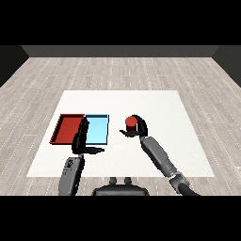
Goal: Pick the red can and put it in the red box
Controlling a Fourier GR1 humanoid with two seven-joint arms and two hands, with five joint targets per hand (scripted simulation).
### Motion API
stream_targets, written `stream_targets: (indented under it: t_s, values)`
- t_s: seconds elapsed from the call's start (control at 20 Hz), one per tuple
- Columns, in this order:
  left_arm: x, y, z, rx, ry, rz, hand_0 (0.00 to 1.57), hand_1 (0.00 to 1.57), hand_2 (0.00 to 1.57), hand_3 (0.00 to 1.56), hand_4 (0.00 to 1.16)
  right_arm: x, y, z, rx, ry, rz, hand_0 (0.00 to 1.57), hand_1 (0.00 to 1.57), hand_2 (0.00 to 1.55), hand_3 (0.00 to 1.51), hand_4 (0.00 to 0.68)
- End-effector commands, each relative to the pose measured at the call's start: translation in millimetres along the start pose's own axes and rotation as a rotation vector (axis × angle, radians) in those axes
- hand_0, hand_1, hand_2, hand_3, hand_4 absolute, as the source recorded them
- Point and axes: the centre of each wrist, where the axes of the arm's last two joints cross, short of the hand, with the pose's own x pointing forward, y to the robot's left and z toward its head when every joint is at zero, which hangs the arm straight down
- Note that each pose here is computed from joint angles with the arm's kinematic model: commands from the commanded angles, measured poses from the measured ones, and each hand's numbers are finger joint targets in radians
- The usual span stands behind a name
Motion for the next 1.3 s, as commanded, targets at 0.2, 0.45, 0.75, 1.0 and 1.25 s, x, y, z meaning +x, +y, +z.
stream_targets:
  t_s: [0.2,0.45,0.75,1.0,1.25]
  values:
    - [1.5,-37,-14.7,-0.064,0.110,0.019,0.00,0.00,0.00,0.00,0.00,39.0,0,12.8,-0.015,-0.067,-0.033,1.45,1.45,1.43,1.38,0.653]
    - [-5.0,-47,-7.3,-0.064,0.099,0.020,0.00,0.00,0.00,0.00,0.00,34.6,27,25.7,-0.028,-0.062,-0.021,1.45,1.45,1.43,1.38,0.653]
    - [-24.7,-63,-25.0,-0.101,0.133,0.069,0.00,0.00,0.00,0.00,0.00,51.4,44,31.4,-0.038,-0.061,-0.076,1.46,1.46,1.43,1.39,0.646]
    - [-33.9,-73,-8.6,-0.116,0.176,0.079,0.00,0.00,0.00,0.00,0.00,42.7,62,39.0,-0.011,-0.066,-0.082,1.46,1.46,1.44,1.39,0.637]
    - [-41.8,-87,-21.1,-0.135,0.213,0.097,0.00,0.00,0.00,0.00,0.00,26.4,51,25.2,-0.005,-0.057,-0.060,1.46,1.46,1.45,1.38,0.633]
